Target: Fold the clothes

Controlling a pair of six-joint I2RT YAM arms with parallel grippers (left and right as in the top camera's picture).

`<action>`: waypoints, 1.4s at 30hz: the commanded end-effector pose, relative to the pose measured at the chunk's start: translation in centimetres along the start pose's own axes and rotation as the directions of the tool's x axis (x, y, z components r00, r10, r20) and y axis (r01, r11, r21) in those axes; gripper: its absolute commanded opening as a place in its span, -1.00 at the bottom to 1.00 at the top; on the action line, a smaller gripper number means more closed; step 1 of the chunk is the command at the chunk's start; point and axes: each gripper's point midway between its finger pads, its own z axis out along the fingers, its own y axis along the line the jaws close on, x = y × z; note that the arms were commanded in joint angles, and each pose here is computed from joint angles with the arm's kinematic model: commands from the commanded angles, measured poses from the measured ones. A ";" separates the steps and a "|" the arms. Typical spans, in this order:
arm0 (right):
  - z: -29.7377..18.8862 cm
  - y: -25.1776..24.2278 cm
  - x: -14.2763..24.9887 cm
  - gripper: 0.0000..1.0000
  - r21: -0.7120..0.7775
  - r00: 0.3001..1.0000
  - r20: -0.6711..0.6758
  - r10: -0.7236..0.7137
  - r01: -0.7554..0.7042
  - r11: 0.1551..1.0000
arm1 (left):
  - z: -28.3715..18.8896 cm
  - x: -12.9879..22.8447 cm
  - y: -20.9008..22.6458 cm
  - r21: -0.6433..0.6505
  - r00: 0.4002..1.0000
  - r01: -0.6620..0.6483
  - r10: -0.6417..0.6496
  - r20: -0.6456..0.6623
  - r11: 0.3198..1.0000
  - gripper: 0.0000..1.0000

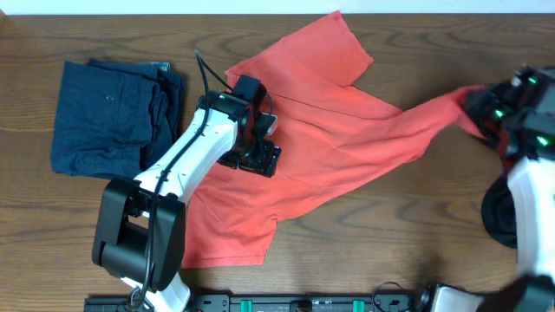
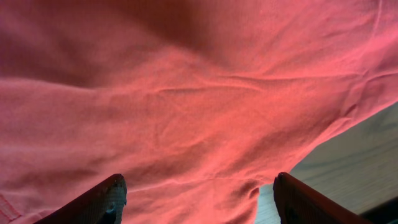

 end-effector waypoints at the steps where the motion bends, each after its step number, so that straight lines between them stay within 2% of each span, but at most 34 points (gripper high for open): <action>1: 4.1 2.3 3.7 -0.76 -0.086 0.993 -0.112 -0.036 0.026 0.996 | -0.1 0.1 -0.3 0.009 1.000 -0.005 0.005 0.000 1.000 0.54; 3: 6.1 3.1 4.3 0.11 -0.127 0.982 -0.100 -0.160 0.146 0.981 | -0.1 0.0 -0.3 0.009 1.000 -0.006 0.006 0.003 1.000 0.54; 4: 6.8 3.0 4.7 0.24 -0.131 0.974 -0.103 -0.199 0.185 0.974 | -0.1 0.0 -0.3 0.009 1.000 -0.007 0.007 0.004 1.000 0.54; 9: 6.2 0.7 6.3 0.35 -0.112 0.931 -0.193 -0.310 0.293 0.949 | -0.1 0.0 -0.3 0.009 1.000 -0.006 0.006 0.002 1.000 0.54; 12: 4.3 -1.3 8.9 0.34 -0.066 0.896 -0.323 -0.303 0.299 0.952 | -0.1 0.0 -0.3 0.009 1.000 -0.007 0.007 0.004 1.000 0.54; 17: 1.7 -3.7 15.6 0.43 -0.009 0.769 -0.575 -0.279 0.336 0.942 | -0.1 -0.2 -0.3 0.010 1.000 -0.008 0.008 0.010 1.000 0.54; 18: 1.5 -4.3 16.4 0.40 0.018 0.753 -0.598 -0.276 0.357 0.934 | -0.1 -0.2 -0.3 0.010 1.000 -0.008 0.008 0.011 1.000 0.54; 19: 1.5 -4.9 17.0 0.24 0.046 0.741 -0.612 -0.277 0.383 0.923 | -0.1 -0.3 -0.3 0.010 1.000 -0.009 0.009 0.014 1.000 0.54; 20: 1.6 -5.6 17.4 -0.01 0.082 0.740 -0.616 -0.271 0.402 0.912 | -0.1 -0.3 -0.3 0.010 1.000 -0.009 0.009 0.016 1.000 0.54; 22: 1.8 -6.7 18.0 -0.23 0.150 0.757 -0.608 -0.239 0.406 0.901 | -0.1 -0.5 -0.3 0.010 1.000 -0.011 0.011 0.021 1.000 0.54; 24: 2.4 -6.8 18.5 -0.62 0.163 0.775 -0.590 -0.225 0.387 0.907 | -0.1 -0.6 -0.3 0.010 1.000 -0.012 0.012 0.027 1.000 0.54; 26: 3.2 -6.6 18.8 -0.75 0.163 0.803 -0.561 -0.200 0.344 0.925 | -0.1 -0.8 -0.3 0.011 0.999 -0.014 0.014 0.034 1.000 0.54; 29: 4.9 -4.9 19.1 -0.82 0.094 0.850 -0.495 -0.178 0.257 0.962 | -0.1 -1.0 -0.3 0.011 0.999 -0.017 0.017 0.044 1.000 0.54; 31: 6.1 -2.3 19.1 -0.89 -0.021 0.878 -0.441 -0.183 0.194 0.981 | -0.1 -1.3 -0.4 0.011 0.998 -0.020 0.019 0.055 1.000 0.54; 33: 6.7 1.1 18.5 -0.89 -0.176 0.895 -0.377 -0.238 0.183 0.967 | -0.1 -1.5 -0.4 0.011 0.998 -0.022 0.021 0.064 1.000 0.55; 35: 6.9 3.2 17.6 -0.87 -0.253 0.905 -0.322 -0.279 0.201 0.946 | -0.1 -1.7 -0.4 0.012 0.997 -0.024 0.023 0.070 1.000 0.55; 39: 6.3 3.7 16.9 -0.78 -0.275 0.885 -0.335 -0.324 0.238 0.932 | -0.1 -1.6 -0.4 0.012 0.997 -0.023 0.022 0.068 1.000 0.55; 42: 5.2 2.1 17.5 -0.65 -0.254 0.821 -0.405 -0.403 0.322 0.912 | -0.1 -1.6 -0.4 0.011 0.998 -0.023 0.022 0.066 1.000 0.54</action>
